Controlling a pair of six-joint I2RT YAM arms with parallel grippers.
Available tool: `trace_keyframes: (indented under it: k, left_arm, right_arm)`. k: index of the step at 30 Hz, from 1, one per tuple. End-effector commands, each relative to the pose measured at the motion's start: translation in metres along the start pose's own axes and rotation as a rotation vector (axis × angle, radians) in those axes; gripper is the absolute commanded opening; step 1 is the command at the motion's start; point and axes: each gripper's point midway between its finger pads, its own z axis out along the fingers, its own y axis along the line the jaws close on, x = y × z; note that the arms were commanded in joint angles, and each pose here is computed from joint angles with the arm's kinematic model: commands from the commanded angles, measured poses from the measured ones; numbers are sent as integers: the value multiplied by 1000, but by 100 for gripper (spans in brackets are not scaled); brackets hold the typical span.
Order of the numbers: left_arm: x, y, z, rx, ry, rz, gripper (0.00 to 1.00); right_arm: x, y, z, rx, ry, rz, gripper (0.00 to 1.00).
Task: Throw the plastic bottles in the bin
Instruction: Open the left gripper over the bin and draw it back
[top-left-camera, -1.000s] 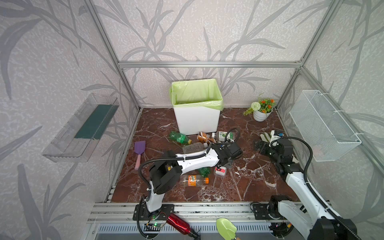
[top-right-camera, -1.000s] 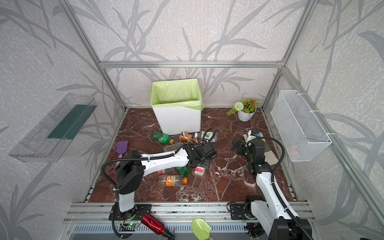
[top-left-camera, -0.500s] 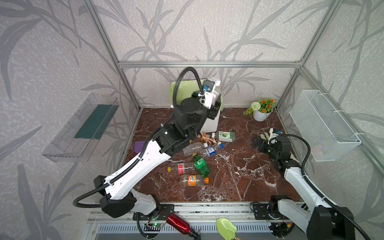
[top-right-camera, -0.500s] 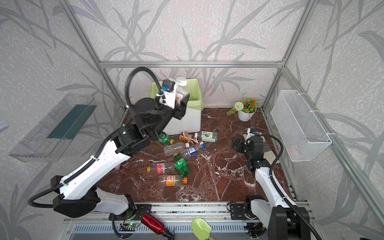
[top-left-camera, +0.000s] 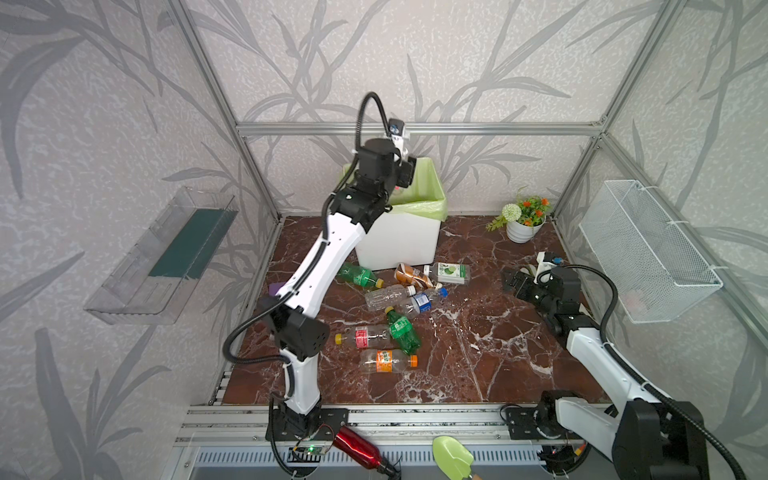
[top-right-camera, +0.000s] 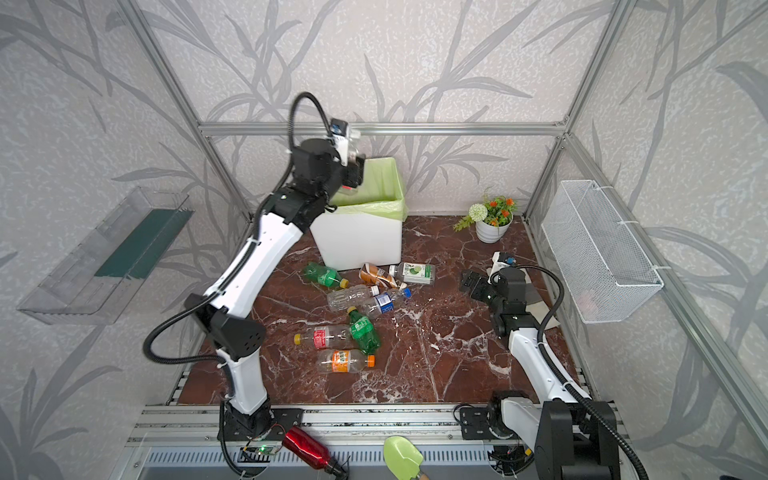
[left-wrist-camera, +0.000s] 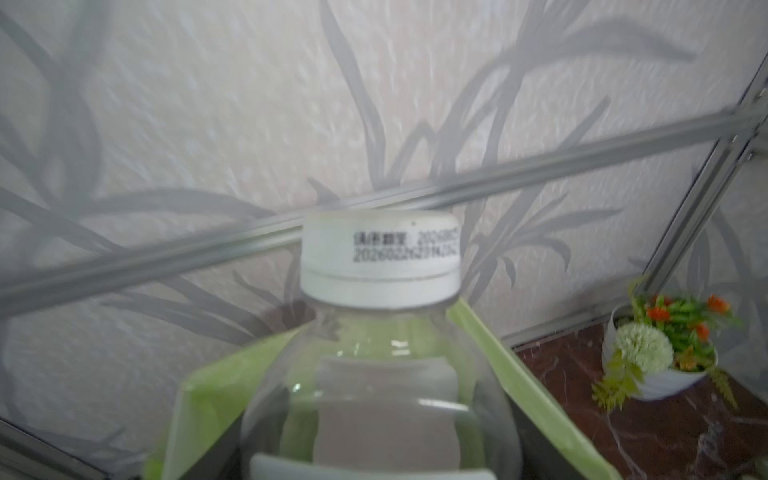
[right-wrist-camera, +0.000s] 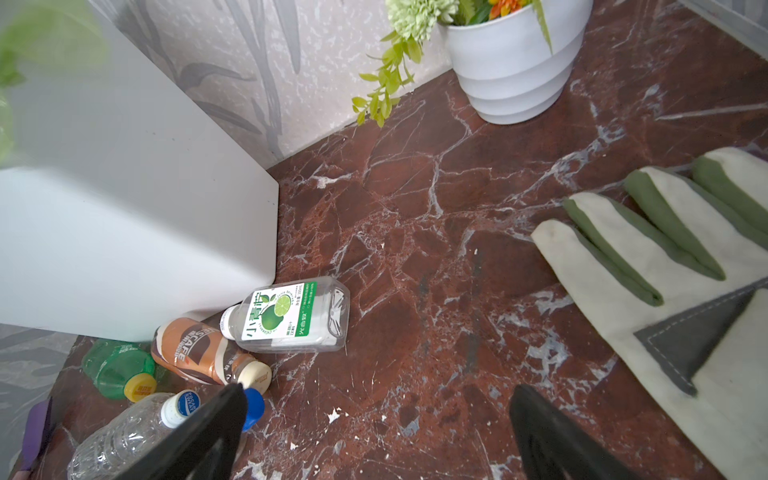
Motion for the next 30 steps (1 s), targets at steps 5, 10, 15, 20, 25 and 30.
trace_keyframes:
  k: [5,10,15,20,25,30]
  left_arm:
    - [-126,20,-103,-86,-348,50,99]
    - [-146,40,-136,-149,-398,57,99]
    - [-117,35,-141,-109,-374,42,99]
    - [-68,41,-151,-130,-360,-15,99]
    - [-1,52,-168,-159,-305,-99,99]
    - [47,64,-180,-224,-247,-138,99]
  right_arm:
    - [-15,16,0,-71,-19,6,100]
    - [-4,15,3,-83,10,32,99]
    - [-5,17,-2,-86,6,23,99]
    - [-5,22,-4,-97,13,23,99]
    - [11,34,3,-96,67,4,98]
    - [23,40,17,-79,98,44,98]
